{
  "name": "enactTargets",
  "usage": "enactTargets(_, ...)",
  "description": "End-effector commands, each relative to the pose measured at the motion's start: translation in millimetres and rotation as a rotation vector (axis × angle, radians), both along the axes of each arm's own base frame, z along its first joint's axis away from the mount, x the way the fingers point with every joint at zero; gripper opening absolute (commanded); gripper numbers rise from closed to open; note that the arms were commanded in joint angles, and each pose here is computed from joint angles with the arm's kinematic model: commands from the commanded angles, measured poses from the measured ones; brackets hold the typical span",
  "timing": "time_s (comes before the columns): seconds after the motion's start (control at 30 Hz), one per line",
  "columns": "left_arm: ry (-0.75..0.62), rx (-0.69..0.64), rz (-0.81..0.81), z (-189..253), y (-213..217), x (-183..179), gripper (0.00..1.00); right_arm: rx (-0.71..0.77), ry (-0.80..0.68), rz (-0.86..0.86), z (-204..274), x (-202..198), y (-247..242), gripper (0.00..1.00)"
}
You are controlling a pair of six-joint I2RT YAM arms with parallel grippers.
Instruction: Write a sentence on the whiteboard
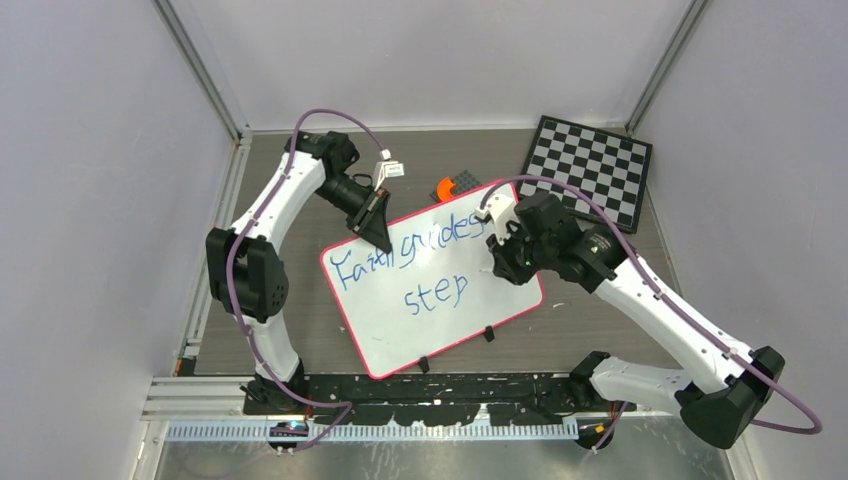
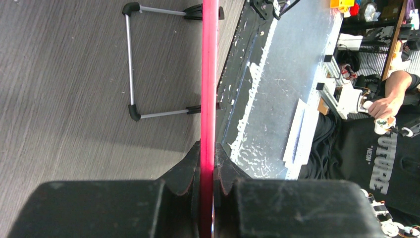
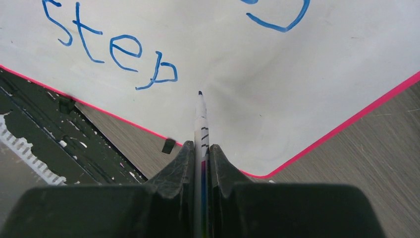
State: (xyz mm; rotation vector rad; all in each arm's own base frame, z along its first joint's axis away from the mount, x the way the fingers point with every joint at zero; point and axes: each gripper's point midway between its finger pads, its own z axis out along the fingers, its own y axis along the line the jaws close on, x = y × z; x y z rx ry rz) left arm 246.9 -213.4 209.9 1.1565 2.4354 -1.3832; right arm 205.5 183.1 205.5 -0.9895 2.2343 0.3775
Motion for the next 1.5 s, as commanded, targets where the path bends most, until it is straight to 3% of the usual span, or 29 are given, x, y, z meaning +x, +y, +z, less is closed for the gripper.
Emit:
enactTargets(0.0,-0.044,0.075,-0.032,-20,8,5,0.0,0.058,0.017,0.004,2,-3,8,0.0)
enactTargets(1.0,-0.05,0.07,-0.037,-18,8,4,0.0,0.039,0.011,-0.019,-2,23,26,0.0)
enactTargets(1.47,-0.046,0.075,-0.037,-20,8,6,0.0,-0.003,0.039,0.032,-18,15,30,0.0)
